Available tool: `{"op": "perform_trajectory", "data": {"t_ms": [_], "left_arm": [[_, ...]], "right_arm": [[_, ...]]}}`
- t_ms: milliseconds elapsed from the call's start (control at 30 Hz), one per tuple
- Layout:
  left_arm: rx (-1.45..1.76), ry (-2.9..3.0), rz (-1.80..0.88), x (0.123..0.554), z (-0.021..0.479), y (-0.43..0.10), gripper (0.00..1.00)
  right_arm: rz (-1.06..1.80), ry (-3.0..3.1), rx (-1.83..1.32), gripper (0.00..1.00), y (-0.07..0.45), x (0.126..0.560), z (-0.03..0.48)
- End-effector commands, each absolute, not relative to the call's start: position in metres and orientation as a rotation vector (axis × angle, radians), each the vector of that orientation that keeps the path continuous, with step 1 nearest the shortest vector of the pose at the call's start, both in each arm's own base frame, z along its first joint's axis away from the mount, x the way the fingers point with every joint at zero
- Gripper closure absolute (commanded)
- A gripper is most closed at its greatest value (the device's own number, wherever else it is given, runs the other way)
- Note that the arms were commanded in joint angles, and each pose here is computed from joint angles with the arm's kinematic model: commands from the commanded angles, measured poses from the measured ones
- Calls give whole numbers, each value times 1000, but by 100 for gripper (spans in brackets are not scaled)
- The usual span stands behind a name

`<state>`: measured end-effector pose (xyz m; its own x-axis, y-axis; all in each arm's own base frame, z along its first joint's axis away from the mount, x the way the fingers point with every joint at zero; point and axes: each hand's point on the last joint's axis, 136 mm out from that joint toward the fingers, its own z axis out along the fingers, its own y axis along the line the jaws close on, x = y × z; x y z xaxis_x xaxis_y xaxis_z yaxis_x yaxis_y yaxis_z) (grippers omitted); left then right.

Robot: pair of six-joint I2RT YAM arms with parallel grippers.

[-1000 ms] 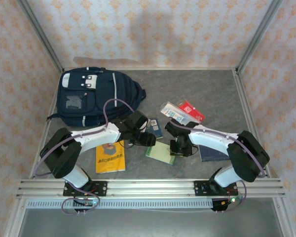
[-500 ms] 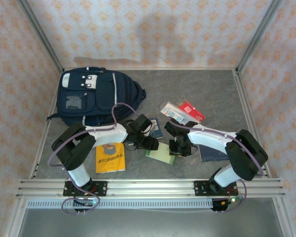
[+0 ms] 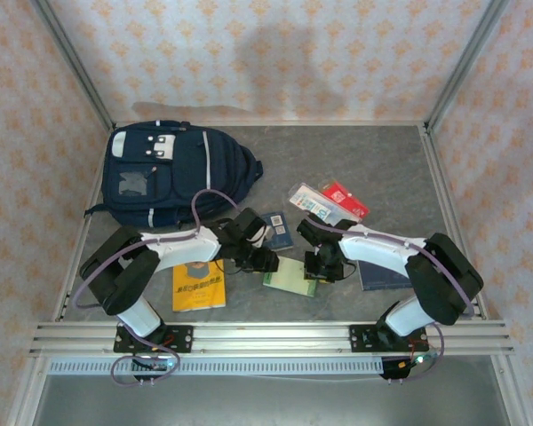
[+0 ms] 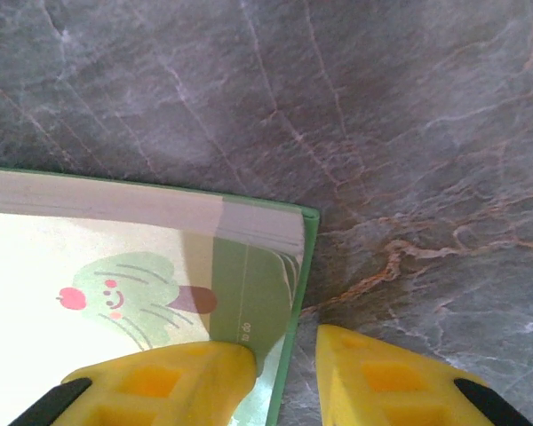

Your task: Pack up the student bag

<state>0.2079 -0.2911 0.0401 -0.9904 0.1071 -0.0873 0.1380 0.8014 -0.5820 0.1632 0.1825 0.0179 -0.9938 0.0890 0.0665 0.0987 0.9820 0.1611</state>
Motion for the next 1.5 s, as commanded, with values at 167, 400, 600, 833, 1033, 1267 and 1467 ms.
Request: {"op": "perform_trajectory", "data": {"t_ms": [167, 400, 600, 833, 1033, 1267, 1467], "left_arm": [[226, 2672, -1427, 213, 101, -332, 66], [171, 2586, -1535, 220, 125, -326, 69], [161, 2631, -1579, 215, 110, -333, 69], [153, 2690, -1558, 215, 89, -341, 72], [159, 2681, -1560, 221, 93, -346, 90], [189, 2629, -1516, 223, 129, -335, 100], [143, 2504, -1361, 241, 181, -297, 100]], "right_arm": [[-133, -3031, -179, 68, 165, 148, -7], [-132, -3040, -177, 67, 164, 149, -6], [-143, -3040, -181, 67, 165, 148, -6], [-159, -3061, -189, 65, 164, 150, -2], [-175, -3074, -192, 58, 162, 149, 3], [-130, -3201, -174, 8, 151, 165, 51], [-475, -3300, -199, 0, 165, 191, 120]]}}
